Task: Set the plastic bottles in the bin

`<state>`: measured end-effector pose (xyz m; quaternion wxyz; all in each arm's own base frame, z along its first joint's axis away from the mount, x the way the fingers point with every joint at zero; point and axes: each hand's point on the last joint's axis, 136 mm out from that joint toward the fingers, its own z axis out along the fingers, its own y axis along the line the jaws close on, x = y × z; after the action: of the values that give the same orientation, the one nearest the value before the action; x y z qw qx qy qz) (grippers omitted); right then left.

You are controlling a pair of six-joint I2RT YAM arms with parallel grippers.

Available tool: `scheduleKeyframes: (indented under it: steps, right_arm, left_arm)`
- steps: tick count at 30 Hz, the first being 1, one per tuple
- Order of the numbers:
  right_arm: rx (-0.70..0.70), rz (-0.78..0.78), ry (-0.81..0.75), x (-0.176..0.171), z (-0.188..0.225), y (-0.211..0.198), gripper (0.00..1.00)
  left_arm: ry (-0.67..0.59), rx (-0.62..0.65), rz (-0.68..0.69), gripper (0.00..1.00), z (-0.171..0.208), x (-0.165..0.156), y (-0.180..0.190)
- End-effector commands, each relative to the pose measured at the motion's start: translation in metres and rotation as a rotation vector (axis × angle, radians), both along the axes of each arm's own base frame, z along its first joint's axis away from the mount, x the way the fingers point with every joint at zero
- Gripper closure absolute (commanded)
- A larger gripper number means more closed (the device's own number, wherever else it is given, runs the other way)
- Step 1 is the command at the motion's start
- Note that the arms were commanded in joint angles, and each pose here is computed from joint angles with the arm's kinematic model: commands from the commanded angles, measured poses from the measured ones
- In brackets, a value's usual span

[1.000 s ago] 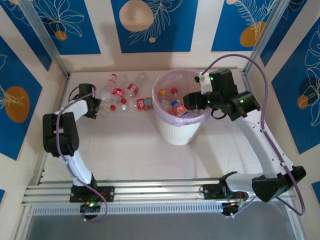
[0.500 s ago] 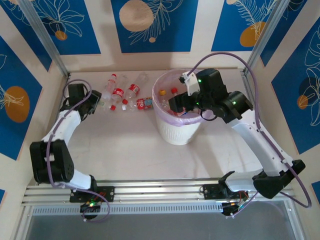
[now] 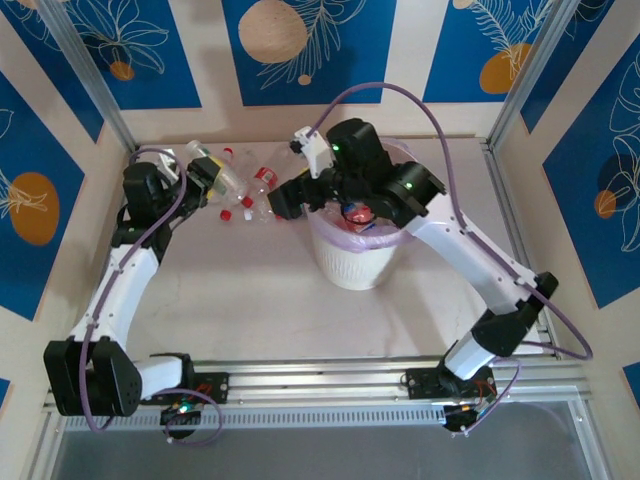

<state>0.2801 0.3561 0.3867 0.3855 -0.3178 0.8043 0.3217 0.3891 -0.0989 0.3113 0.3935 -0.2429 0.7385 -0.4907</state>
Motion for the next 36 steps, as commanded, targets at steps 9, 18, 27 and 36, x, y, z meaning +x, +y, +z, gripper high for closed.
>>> scheduleKeyframes:
  steps: [9, 18, 27, 36]
  right_arm:
    - [0.101, 0.003, 0.131, 0.031, -0.005, 0.041, 0.04]
    - [0.067, 0.004, 0.194, 0.058, -0.034, 0.069, 0.04]
    - [0.078, 0.046, 0.246, 0.056, -0.044, 0.084, 0.15]
    - [0.083, 0.059, 0.255, 0.055, -0.046, 0.087, 0.42]
  left_arm:
    - [-0.147, -0.189, -0.088, 0.77, 0.045, -0.022, -0.032]
    - [-0.149, -0.214, -0.096, 0.78, 0.047, -0.028, -0.038]
    - [-0.144, -0.221, -0.078, 0.79, 0.043, -0.023, -0.036]
    - [-0.155, -0.237, -0.076, 0.78, 0.045, -0.020, -0.036]
